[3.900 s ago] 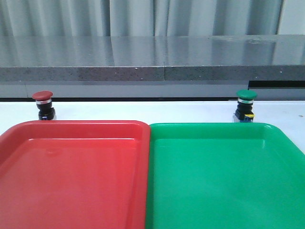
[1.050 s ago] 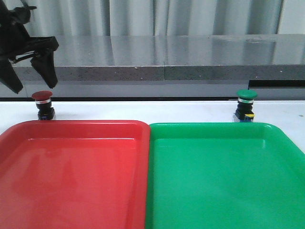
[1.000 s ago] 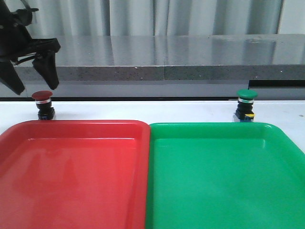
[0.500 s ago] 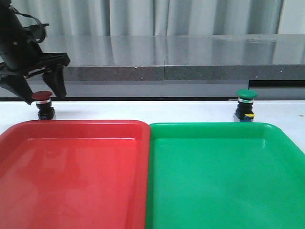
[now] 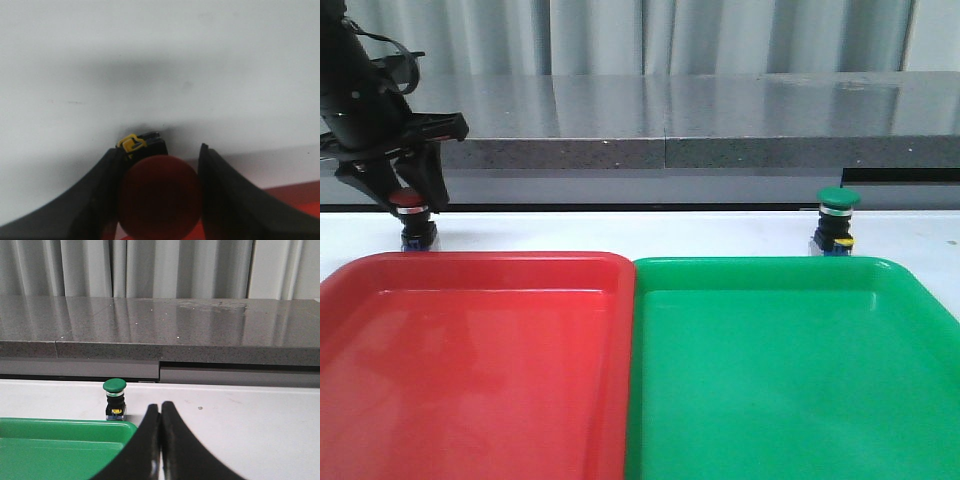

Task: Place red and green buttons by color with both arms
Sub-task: 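Close the left gripper on the red-capped button, then lift the red button and carry it over the red tray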

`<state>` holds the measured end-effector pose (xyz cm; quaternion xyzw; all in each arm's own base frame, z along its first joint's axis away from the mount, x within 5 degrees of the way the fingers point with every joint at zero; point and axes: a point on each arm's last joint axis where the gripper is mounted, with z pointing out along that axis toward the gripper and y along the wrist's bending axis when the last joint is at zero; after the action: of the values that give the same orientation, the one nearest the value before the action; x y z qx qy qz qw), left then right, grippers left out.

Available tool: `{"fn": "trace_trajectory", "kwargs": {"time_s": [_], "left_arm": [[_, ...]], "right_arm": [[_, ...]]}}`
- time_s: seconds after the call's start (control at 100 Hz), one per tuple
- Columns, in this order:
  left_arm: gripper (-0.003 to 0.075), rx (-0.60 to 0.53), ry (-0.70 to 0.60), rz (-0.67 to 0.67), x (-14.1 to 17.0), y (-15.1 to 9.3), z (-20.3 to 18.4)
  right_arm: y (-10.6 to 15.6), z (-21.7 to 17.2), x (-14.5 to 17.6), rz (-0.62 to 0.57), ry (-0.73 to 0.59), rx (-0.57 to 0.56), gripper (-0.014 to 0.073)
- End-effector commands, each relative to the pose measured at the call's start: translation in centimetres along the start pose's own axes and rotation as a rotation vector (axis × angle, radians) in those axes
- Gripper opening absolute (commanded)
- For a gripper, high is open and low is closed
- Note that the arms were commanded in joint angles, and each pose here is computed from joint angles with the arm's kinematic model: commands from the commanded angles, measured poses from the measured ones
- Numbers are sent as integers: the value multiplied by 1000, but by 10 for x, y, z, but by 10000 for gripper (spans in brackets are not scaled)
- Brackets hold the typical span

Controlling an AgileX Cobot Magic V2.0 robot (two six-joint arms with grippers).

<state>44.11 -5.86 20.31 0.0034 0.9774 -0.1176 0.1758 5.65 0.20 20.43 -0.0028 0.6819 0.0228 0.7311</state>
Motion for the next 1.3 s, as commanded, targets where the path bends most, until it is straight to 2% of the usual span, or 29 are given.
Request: {"fn": "trace_trajectory", "kwargs": {"time_s": [0.0, 0.14, 0.24, 0.59, 0.8, 1.02, 1.29], "left_arm": [[18, 34, -104, 8, -13, -12, -33], [-21, 44, -101, 8, -17, -17, -45], [-20, 57, -128, 18, -17, -26, -59], [-20, 121, -213, 95, -3, -76, -114], [-20, 141, -155, 141, 26, -98, -111], [-20, 167, -135, 147, 74, -115, -105], [-20, 143, -35, 93, 108, -108, -79]], "right_arm": [[1, -1, -14, -10, -99, -9, -57], [1, -1, -14, -10, -99, -9, -57], [1, -1, -14, -10, -99, -9, -57], [1, -1, -14, -10, -99, -9, -57], [1, -1, -14, -10, -99, -9, -57], [1, -1, -14, -10, -99, -9, -57], [1, -1, -14, -10, -99, -9, -57]]}}
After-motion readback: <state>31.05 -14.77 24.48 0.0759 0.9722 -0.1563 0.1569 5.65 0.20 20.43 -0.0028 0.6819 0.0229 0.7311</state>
